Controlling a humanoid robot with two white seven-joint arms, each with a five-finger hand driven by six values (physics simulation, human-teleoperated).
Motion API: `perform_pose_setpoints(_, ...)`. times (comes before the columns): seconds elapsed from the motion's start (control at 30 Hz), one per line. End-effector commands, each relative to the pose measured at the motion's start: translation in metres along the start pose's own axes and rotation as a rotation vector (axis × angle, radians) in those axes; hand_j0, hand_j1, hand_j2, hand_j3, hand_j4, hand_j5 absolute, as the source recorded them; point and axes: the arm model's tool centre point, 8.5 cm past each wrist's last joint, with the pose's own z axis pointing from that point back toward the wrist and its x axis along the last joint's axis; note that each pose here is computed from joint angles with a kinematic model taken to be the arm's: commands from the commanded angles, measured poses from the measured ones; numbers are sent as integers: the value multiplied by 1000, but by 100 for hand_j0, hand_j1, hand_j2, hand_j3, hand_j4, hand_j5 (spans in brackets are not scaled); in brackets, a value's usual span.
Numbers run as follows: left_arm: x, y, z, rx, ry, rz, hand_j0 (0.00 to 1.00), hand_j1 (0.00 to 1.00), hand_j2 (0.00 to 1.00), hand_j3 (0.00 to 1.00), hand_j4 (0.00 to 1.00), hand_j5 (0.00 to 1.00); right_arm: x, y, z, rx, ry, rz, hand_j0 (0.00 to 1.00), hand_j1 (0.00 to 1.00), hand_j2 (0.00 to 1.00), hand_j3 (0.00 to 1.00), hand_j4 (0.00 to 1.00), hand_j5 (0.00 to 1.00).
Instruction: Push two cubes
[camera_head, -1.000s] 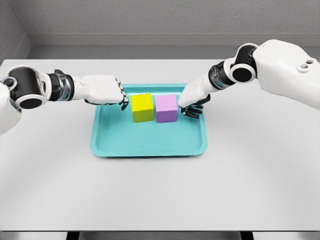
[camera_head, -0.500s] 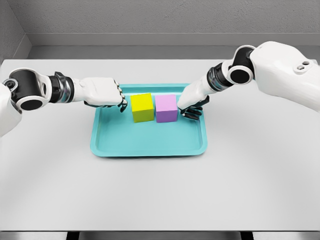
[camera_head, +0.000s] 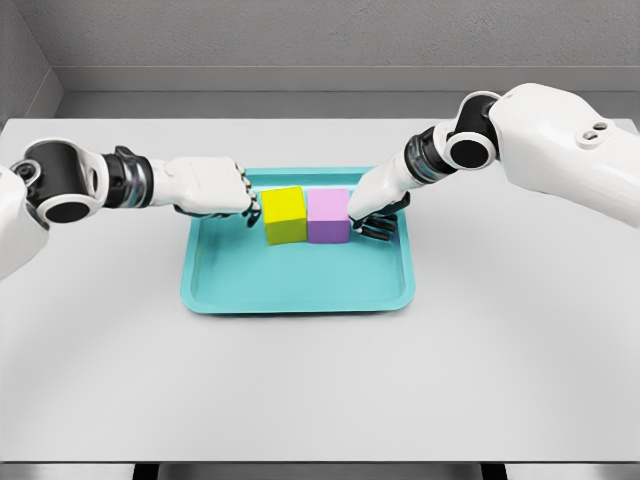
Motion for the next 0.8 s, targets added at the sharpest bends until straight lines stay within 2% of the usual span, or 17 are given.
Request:
perform_pose_setpoints(0.0,4,5,-1,18,-12,-2,56,56,56,56,56,56,0,0,0,0,3,1,11,11,11,11,11,11)
perform_pose_setpoints(0.5,6,9,-1,33,-25,3,56,56,56,56,56,56,-5,4,4,0,16,-9,11,11,11,11,11,11)
perform_pose_setpoints(0.57,8,13,-1,42,-30,-4,56,56,56,56,56,56,-15,5,6,10,86,-30,11,11,11,11,11,11)
perform_pose_setpoints(0.63,12,16,0,56,-44,-5,56,56,56,56,56,56,-20,5,8,12,107,-42,11,11,11,11,11,11)
perform_pose_setpoints(0.7,14,19,20,69,-49,-15,60,60,60,60,60,60,-22,6,9,13,113,-46,11,11,11,11,11,11)
perform_pose_setpoints(0.77,10,14,40,61,-37,-9,60,60,60,60,60,60,-25,6,9,17,122,-49,11,11,11,11,11,11)
